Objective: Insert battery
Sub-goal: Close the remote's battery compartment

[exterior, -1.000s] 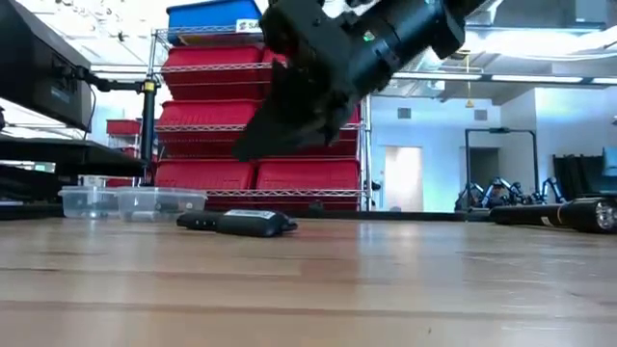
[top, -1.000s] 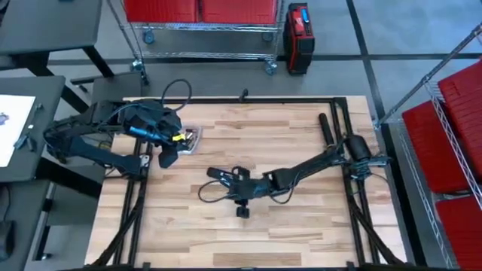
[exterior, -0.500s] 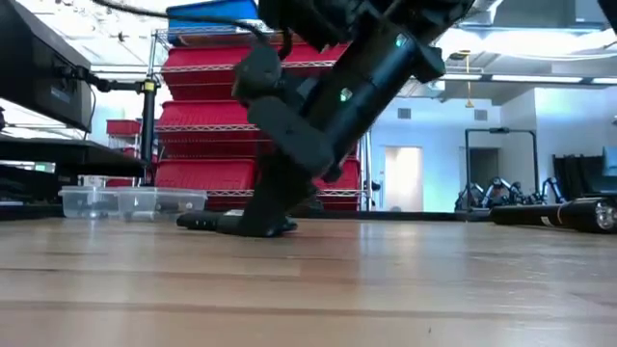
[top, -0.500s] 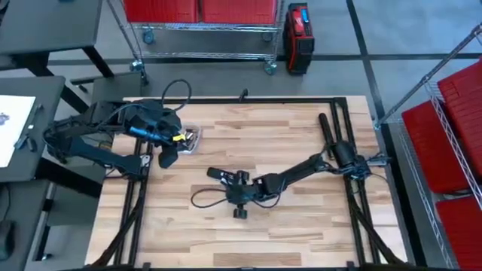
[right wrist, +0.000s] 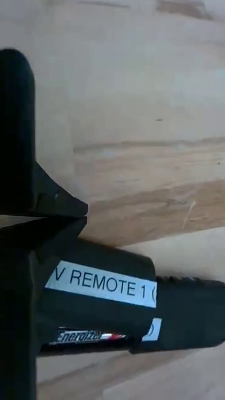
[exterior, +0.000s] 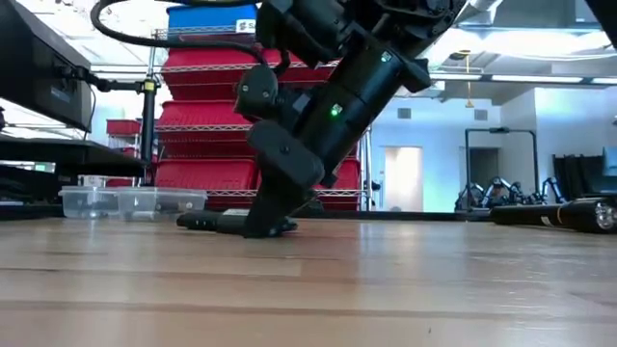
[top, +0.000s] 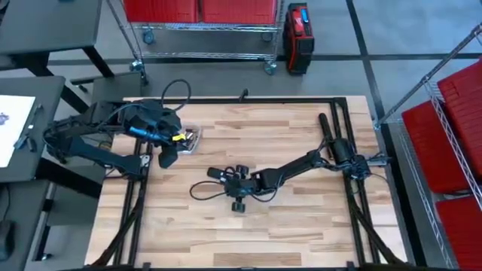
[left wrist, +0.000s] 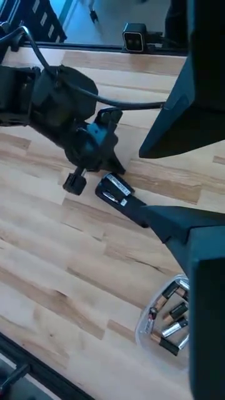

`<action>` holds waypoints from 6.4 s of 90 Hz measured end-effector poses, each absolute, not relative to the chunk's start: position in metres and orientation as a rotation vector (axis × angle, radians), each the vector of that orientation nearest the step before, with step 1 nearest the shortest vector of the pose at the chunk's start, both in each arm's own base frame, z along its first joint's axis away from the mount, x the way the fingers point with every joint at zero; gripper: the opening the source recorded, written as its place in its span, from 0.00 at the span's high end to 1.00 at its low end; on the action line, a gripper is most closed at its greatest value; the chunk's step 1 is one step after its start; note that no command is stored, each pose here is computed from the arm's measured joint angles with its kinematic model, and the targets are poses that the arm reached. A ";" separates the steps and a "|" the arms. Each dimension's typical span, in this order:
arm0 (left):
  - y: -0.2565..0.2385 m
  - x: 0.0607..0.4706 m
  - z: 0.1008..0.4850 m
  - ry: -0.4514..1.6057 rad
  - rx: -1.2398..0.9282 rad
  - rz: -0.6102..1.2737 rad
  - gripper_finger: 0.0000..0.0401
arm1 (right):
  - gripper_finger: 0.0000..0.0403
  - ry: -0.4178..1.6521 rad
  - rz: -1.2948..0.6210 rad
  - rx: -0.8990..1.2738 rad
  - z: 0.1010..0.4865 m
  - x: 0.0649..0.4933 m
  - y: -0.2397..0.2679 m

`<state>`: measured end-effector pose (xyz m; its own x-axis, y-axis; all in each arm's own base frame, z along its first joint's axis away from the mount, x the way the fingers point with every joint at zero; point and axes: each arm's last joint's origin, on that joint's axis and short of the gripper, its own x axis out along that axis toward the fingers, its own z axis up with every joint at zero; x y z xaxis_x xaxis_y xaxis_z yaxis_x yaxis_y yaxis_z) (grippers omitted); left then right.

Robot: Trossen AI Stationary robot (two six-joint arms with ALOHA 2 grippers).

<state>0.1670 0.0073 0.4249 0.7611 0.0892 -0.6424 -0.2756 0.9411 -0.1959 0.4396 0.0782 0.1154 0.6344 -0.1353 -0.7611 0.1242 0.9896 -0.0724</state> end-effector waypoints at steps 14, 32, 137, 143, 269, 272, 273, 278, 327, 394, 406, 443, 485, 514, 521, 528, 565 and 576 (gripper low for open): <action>0.007 0.167 0.425 0.680 -0.289 0.202 0.71 | 1.00 0.871 -0.152 -0.015 0.115 0.440 0.078; 0.007 0.167 0.425 0.680 -0.288 0.201 0.71 | 1.00 0.879 -0.155 -0.016 0.116 0.439 0.078; 0.007 0.167 0.425 0.679 -0.287 0.201 0.71 | 1.00 0.898 -0.260 0.037 0.135 0.440 0.054; 0.007 0.167 0.425 0.679 -0.286 0.200 0.71 | 1.00 0.898 -0.264 0.038 0.142 0.443 0.052; 0.007 0.167 0.425 0.678 -0.294 0.203 0.72 | 1.00 0.877 -0.336 -0.016 0.140 0.452 0.025; 0.007 0.167 0.425 0.678 -0.294 0.203 0.72 | 1.00 0.877 -0.340 -0.023 0.140 0.453 0.023; 0.007 0.167 0.425 0.678 -0.294 0.203 0.72 | 1.00 0.876 -0.340 -0.023 0.140 0.453 0.023; 0.007 0.167 0.425 0.678 -0.294 0.203 0.72 | 1.00 0.870 -0.347 -0.026 0.142 0.455 0.022; 0.007 0.167 0.425 0.680 -0.290 0.202 0.71 | 1.00 0.938 -0.356 0.008 0.179 0.450 0.025; 0.010 0.197 0.343 0.794 -0.357 0.323 0.71 | 1.00 1.310 -0.479 0.134 0.217 0.378 -0.016; 0.010 0.194 0.318 0.700 -0.479 0.350 0.71 | 1.00 1.290 -0.512 0.219 0.219 0.332 -0.050; -0.006 0.261 0.240 0.568 -0.174 0.153 0.71 | 0.72 0.729 -0.093 0.950 0.155 0.296 -0.087; -0.025 0.332 0.154 0.813 0.258 0.145 0.72 | 0.50 0.862 -0.042 1.056 0.109 0.328 -0.077; -0.026 0.347 0.136 0.861 0.401 0.092 0.72 | 0.48 0.817 -0.054 1.070 0.104 0.334 -0.079; -0.025 0.347 0.136 0.859 0.414 0.087 0.72 | 0.48 0.814 -0.067 1.064 0.104 0.334 -0.079; -0.025 0.348 0.136 0.850 0.412 0.087 0.72 | 0.48 0.808 -0.062 1.059 0.104 0.335 -0.079; -0.030 0.349 0.137 0.810 0.248 0.128 0.72 | 0.48 0.940 0.096 0.942 0.099 0.335 -0.039; -0.042 0.346 0.137 0.823 0.058 0.117 0.72 | 0.48 0.928 0.076 0.885 0.099 0.338 -0.025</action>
